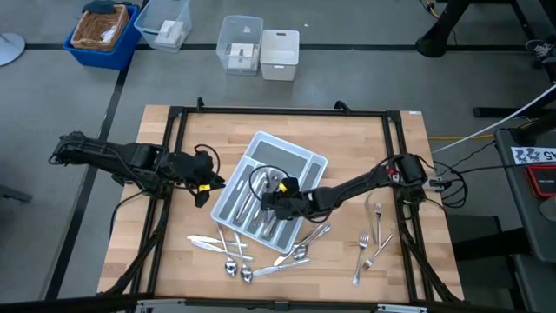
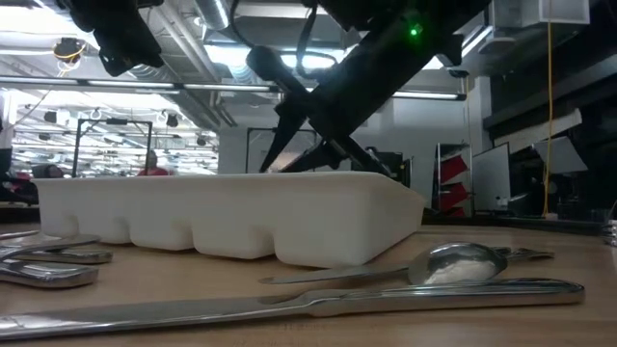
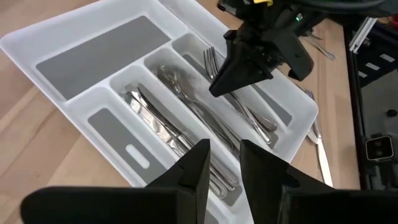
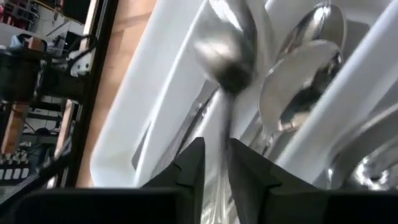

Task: Sort silverware
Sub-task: Put the silver spoon into the white cutlery tray

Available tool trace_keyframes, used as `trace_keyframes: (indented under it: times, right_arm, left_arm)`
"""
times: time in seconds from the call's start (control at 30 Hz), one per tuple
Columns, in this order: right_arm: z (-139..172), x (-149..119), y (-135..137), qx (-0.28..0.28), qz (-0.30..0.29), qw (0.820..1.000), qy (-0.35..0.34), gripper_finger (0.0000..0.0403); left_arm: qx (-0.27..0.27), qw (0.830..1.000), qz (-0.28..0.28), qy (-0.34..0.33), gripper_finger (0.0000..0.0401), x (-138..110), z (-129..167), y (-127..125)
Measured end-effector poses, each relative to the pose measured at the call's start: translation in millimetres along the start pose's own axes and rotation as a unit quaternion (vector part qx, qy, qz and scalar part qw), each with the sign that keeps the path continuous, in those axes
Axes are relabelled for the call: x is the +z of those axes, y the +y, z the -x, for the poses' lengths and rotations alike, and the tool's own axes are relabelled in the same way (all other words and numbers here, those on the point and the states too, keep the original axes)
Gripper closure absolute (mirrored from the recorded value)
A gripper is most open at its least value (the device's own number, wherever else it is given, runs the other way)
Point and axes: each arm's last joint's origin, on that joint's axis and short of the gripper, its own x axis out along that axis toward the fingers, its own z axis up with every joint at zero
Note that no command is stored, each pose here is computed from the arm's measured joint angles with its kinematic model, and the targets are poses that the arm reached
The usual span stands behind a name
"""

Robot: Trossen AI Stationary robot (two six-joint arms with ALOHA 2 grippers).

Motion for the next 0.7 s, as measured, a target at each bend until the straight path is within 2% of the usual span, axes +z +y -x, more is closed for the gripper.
trace_keyframes:
  times: [0.17,0.4,0.7]
  right_arm:
    - [-4,6,0,0.000,-0.018,1.000,0.003,0.0319]
    - [-8,12,2,0.007,-0.039,0.998,0.045,0.0319]
    - [5,14,12,0.035,0.056,0.993,0.095,0.0318]
  left_arm:
    - [0.000,1.000,0.005,0.000,0.0325,0,0,0]
    - [0.000,1.000,0.007,0.000,0.0325,0,0,0]
    - [-0.031,0.998,0.057,0.020,0.0325,-1,-4,-6]
